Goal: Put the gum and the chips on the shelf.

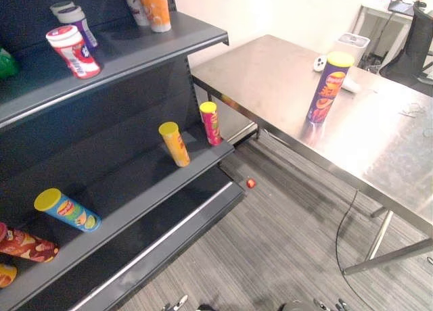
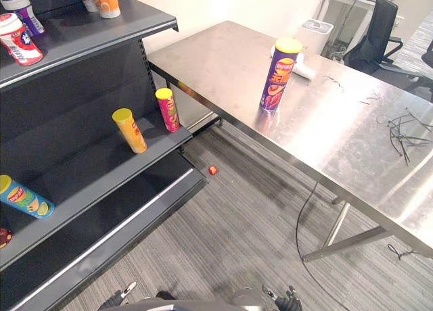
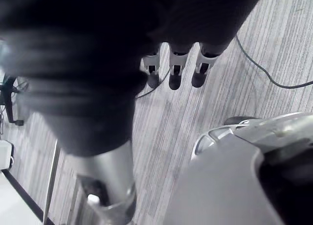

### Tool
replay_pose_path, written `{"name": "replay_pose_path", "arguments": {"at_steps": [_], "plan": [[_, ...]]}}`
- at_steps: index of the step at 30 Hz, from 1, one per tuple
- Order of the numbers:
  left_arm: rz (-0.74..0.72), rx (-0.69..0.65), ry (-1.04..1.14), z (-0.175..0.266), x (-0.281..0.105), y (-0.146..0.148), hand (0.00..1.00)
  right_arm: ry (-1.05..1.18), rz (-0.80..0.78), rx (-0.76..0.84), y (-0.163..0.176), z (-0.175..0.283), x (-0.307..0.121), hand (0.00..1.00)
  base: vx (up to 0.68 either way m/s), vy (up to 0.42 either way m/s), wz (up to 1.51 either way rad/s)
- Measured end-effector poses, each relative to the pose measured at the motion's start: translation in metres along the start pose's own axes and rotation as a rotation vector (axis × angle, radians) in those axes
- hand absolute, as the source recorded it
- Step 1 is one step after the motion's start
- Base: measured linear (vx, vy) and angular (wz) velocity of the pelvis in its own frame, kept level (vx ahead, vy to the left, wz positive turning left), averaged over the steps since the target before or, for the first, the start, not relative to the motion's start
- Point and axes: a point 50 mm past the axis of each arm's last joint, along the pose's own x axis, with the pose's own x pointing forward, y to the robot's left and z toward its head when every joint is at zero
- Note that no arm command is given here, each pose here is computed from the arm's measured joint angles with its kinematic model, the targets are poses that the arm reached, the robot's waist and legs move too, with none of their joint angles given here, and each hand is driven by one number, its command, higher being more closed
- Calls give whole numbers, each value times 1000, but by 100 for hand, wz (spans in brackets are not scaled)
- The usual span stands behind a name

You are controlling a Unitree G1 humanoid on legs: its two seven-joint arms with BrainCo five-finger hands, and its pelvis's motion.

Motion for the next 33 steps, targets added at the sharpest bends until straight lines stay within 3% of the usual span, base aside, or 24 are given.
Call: {"name": "replay_pose_path", "arguments": {"at_steps": [11,16,23,27,33], "plan": [[-14,-40,-15,8,1,1,0,-55,83,114,15,14,3,0,33,-53,-9],[-28,-65,-16,-4,-2,-9,0,-122,79,33,2,38,10,0,17,31,-138],[-22,-78,-78,7,-2,-8,0,-55,89,7,2,21,6,0,73,101,-72],[-13,-120,-19,-18,-6,-10,0,-71,85,-8,0,28,8,0,85,248,-77],[2,-43,-30,-6,-4,1,0,-52,60,50,10,18,6,0,115,198,-48]]}}
